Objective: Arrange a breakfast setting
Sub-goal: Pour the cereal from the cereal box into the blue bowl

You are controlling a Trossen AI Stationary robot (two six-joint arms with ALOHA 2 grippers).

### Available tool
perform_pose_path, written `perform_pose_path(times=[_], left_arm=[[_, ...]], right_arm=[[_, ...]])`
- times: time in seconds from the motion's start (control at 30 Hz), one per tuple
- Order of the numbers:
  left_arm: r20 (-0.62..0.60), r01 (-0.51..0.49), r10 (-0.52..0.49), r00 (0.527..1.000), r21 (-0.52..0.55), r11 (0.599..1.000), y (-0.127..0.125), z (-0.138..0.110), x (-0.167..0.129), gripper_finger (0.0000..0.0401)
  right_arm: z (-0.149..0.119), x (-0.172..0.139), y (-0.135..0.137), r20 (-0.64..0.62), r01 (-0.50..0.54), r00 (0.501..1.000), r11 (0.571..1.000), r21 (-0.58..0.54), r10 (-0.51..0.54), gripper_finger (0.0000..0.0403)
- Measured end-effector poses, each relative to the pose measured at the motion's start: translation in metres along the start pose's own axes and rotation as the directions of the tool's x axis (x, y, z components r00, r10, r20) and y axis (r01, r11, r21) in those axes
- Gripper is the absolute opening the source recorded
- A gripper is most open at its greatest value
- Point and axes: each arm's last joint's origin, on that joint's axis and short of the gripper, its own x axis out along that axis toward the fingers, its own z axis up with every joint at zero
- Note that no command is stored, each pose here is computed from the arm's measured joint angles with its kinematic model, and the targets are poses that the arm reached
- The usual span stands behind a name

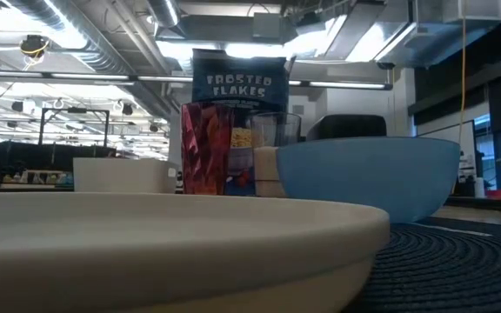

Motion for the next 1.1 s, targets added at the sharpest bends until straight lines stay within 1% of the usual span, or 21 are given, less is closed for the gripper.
perform_pose_path(times=[0.07, 0.17, 0.2, 0.23, 0.27, 0.3, 0.37, 0.43, 0.47, 0.5, 0.57, 0.6, 0.63, 0.67, 0.77, 0.87, 0.9, 0.93, 0.97, 1.03, 1.1], left_arm=[[-0.009, -0.015, 0.015, 1.000, 0.003, 1.000, 0.001, -0.004, 0.002, 0.0000], [-0.087, -0.053, 0.068, 0.994, 0.161, 0.985, 0.007, -0.019, 0.007, 0.0000], [-0.125, -0.068, 0.095, 0.988, 0.204, 0.977, 0.009, -0.027, 0.009, 0.0000], [-0.156, -0.105, 0.148, 0.977, 0.259, 0.960, 0.013, -0.034, 0.010, 0.0001], [-0.175, -0.147, 0.214, 0.961, 0.330, 0.932, 0.017, -0.042, 0.011, 0.0003], [-0.186, -0.175, 0.269, 0.945, 0.408, 0.896, 0.021, -0.049, 0.013, 0.0008], [-0.196, -0.198, 0.343, 0.919, 0.525, 0.828, 0.026, -0.059, 0.015, 0.0023], [-0.177, -0.247, 0.416, 0.892, 0.580, 0.776, 0.030, -0.064, 0.016, 0.0046], [-0.164, -0.278, 0.462, 0.872, 0.611, 0.742, 0.032, -0.065, 0.015, 0.0059], [-0.145, -0.315, 0.513, 0.846, 0.640, 0.701, 0.035, -0.066, 0.014, 0.0074], [-0.094, -0.403, 0.629, 0.771, 0.693, 0.597, 0.043, -0.069, 0.012, 0.0108], [-0.082, -0.424, 0.674, 0.734, 0.720, 0.549, 0.047, -0.071, 0.010, 0.0126], [-0.079, -0.433, 0.711, 0.699, 0.744, 0.509, 0.050, -0.074, 0.007, 0.0143], [-0.087, -0.430, 0.736, 0.671, 0.763, 0.483, 0.054, -0.076, 0.005, 0.0158], [-0.137, -0.399, 0.801, 0.583, 0.811, 0.429, 0.062, -0.083, 0.008, 0.0188], [-0.207, -0.293, 0.839, 0.503, 0.873, 0.391, 0.070, -0.093, 0.019, 0.0197], [-0.222, -0.254, 0.846, 0.485, 0.890, 0.379, 0.073, -0.096, 0.026, 0.0198], [-0.218, -0.224, 0.856, 0.469, 0.908, 0.353, 0.077, -0.099, 0.032, 0.0198], [-0.193, -0.203, 0.871, 0.451, 0.928, 0.311, 0.080, -0.101, 0.039, 0.0199], [-0.113, -0.191, 0.898, 0.424, 0.959, 0.211, 0.087, -0.103, 0.052, 0.0199], [-0.058, -0.177, 0.905, 0.421, 0.973, 0.144, 0.089, -0.102, 0.065, 0.0199]], right_arm=[[0.004, 0.010, 0.002, 0.009, 0.019, 1.000, 0.998, -0.054, -0.019, 0.0050], [0.011, 0.026, 0.003, 0.033, 0.040, 0.999, 0.994, -0.098, -0.037, 0.0050], [0.015, 0.031, 0.003, 0.044, 0.041, 0.998, 0.994, -0.097, -0.037, 0.0050], [0.018, 0.036, 0.003, 0.050, 0.041, 0.998, 0.994, -0.100, -0.036, 0.0050], [0.021, 0.040, 0.003, 0.058, 0.040, 0.998, 0.994, -0.101, -0.034, 0.0050], [0.025, 0.042, 0.004, 0.063, 0.031, 0.998, 0.994, -0.104, -0.024, 0.0050], [0.032, 0.046, 0.005, 0.057, 0.007, 0.998, 0.992, -0.129, 0.000, 0.0050], [0.037, 0.047, 0.005, 0.034, -0.012, 0.999, 0.988, -0.152, 0.017, 0.0050], [0.038, 0.047, 0.005, 0.020, -0.015, 1.000, 0.985, -0.170, 0.019, 0.0050], [0.039, 0.047, 0.004, 0.004, -0.020, 1.000, 0.983, -0.184, 0.021, 0.0050], [0.040, 0.046, 0.003, -0.018, -0.012, 1.000, 0.978, -0.211, 0.008, 0.0050], [0.041, 0.045, 0.002, -0.023, -0.001, 1.000, 0.975, -0.222, -0.004, 0.0050], [0.042, 0.044, 0.001, -0.030, 0.017, 0.999, 0.971, -0.238, -0.024, 0.0050], [0.043, 0.043, -0.001, -0.035, 0.034, 0.998, 0.965, -0.259, -0.044, 0.0050], [0.046, 0.042, -0.010, -0.045, 0.055, 0.996, 0.951, -0.304, -0.072, 0.0050], [0.049, 0.042, -0.021, -0.044, 0.046, 0.997, 0.952, -0.302, -0.062, 0.0050], [0.050, 0.041, -0.025, -0.046, 0.037, 0.998, 0.954, -0.298, -0.054, 0.0050], [0.052, 0.040, -0.028, -0.050, 0.031, 0.998, 0.955, -0.296, -0.048, 0.0050], [0.053, 0.039, -0.032, -0.054, 0.026, 0.998, 0.957, -0.289, -0.044, 0.0050], [0.055, 0.037, -0.038, -0.071, 0.002, 0.997, 0.961, -0.277, -0.023, 0.0050], [0.056, 0.035, -0.041, -0.085, -0.036, 0.996, 0.965, -0.261, 0.014, 0.0051]])
